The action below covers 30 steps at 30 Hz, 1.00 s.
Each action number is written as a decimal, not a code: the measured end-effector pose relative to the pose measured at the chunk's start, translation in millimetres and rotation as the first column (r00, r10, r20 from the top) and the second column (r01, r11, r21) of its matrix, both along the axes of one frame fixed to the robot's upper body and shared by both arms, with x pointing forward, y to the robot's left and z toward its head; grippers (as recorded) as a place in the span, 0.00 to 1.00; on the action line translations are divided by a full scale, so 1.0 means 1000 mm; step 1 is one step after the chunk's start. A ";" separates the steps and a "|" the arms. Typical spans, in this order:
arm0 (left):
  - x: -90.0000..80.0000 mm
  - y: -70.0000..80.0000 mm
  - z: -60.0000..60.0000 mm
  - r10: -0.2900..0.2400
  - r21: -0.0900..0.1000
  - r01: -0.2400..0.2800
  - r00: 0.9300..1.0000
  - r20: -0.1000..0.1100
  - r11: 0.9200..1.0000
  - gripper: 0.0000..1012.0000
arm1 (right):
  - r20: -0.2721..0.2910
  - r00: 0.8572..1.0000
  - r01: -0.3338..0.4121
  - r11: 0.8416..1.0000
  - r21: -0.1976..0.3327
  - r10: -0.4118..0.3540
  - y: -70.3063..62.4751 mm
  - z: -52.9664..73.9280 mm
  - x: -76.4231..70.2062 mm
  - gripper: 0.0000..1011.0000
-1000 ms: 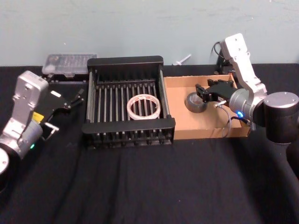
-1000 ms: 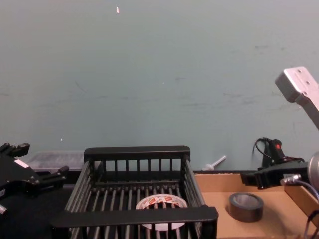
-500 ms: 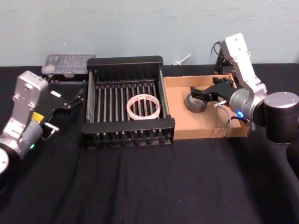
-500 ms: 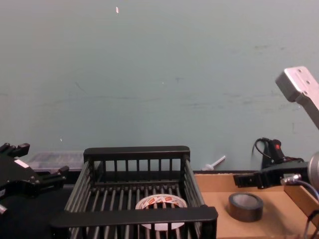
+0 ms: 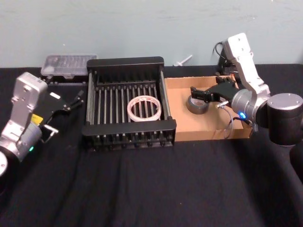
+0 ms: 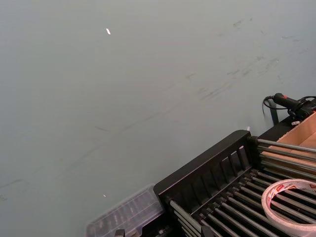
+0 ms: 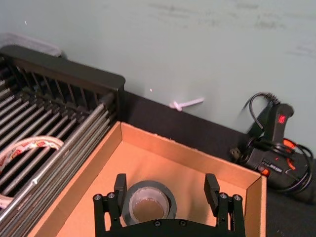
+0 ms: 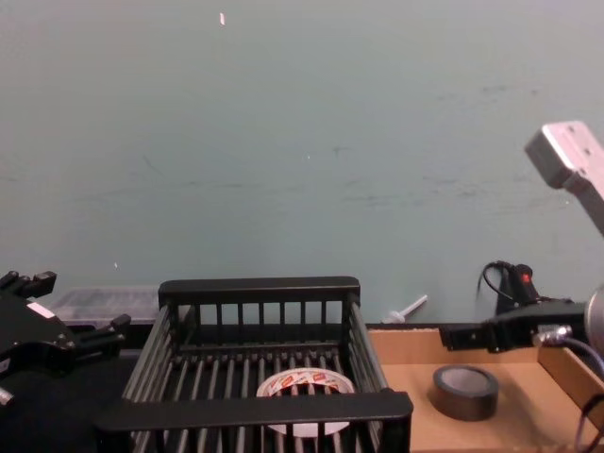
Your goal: Pick up the white tape and place it into the black box , Pick up the silver tape and place it into the brown box.
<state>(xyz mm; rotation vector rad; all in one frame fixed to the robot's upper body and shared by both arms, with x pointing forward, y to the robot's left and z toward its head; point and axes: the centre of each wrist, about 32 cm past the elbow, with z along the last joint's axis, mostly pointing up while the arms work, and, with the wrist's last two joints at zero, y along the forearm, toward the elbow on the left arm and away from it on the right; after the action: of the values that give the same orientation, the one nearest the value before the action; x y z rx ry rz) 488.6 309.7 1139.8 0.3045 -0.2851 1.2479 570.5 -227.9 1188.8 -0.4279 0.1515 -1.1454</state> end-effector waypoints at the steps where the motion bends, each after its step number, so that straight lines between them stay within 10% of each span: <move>1: 0.000 0.000 0.000 0.000 0.000 0.000 1.000 0.000 1.000 0.99 | 0.005 1.000 0.001 1.000 0.003 -0.001 0.000 0.001 -0.001 0.99; 13: 0.000 0.000 0.000 0.000 0.000 0.000 1.000 0.000 1.000 0.99 | 0.152 0.988 0.022 0.999 0.033 -0.027 -0.009 0.002 -0.025 0.99; 30: 0.000 0.000 0.000 0.000 0.000 0.000 1.000 0.000 1.000 0.99 | 0.351 0.935 0.057 0.998 -0.008 -0.051 -0.022 -0.037 -0.057 0.99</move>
<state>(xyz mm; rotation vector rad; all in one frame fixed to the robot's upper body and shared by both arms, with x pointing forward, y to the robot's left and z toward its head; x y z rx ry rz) 488.6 309.7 1139.8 0.3044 -0.2850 1.2479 513.8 -250.3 1152.3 -0.2295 -0.1611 -1.2600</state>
